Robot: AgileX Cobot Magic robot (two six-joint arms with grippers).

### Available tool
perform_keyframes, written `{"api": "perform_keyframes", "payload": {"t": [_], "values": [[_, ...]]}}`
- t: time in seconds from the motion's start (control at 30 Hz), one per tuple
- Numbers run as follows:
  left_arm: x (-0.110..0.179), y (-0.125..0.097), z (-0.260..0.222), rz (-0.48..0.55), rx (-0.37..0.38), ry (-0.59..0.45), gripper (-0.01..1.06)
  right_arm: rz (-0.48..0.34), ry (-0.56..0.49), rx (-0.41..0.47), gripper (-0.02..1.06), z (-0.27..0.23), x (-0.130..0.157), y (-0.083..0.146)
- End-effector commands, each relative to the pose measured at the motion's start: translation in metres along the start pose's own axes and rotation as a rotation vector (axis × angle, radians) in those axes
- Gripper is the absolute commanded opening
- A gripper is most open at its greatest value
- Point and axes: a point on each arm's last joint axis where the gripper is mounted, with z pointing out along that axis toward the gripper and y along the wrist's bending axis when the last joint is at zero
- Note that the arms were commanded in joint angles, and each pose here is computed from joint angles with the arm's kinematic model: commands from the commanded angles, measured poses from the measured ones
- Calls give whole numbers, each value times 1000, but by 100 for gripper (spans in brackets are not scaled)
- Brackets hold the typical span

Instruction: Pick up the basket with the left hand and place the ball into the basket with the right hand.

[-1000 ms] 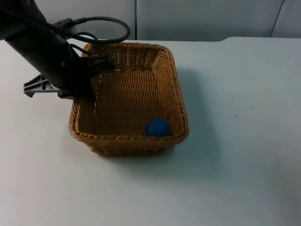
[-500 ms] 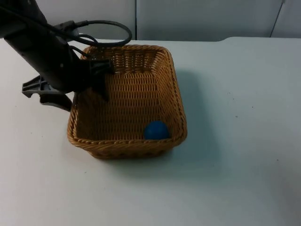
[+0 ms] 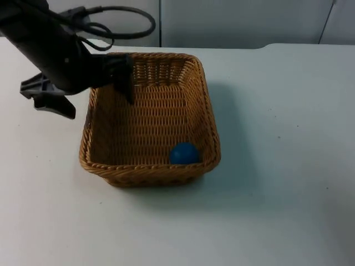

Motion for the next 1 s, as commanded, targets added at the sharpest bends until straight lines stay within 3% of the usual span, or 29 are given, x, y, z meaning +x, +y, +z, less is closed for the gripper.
{"api": "perform_keyframes", "payload": {"t": [0.0, 0.2, 0.3, 0.37, 0.8, 0.97], "values": [[-6, -7, -18, 37, -11, -31, 105, 2, -8, 6, 104, 2, 0, -1], [-23, -10, -64, 144, -138, -90, 105, 2, -13, 6, 104, 2, 0, -1], [-33, -12, -87, 185, -188, -150, 105, 2, -13, 6, 104, 2, 0, -1], [-42, -16, -116, 225, -231, -243, 105, 2, -13, 6, 104, 2, 0, -1], [-40, -27, -189, 252, -213, -404, 105, 4, -14, 5, 104, 1, -1, -1], [-24, -31, -238, 263, -215, -447, 105, 5, -21, 3, 104, -1, -1, -1]]}}
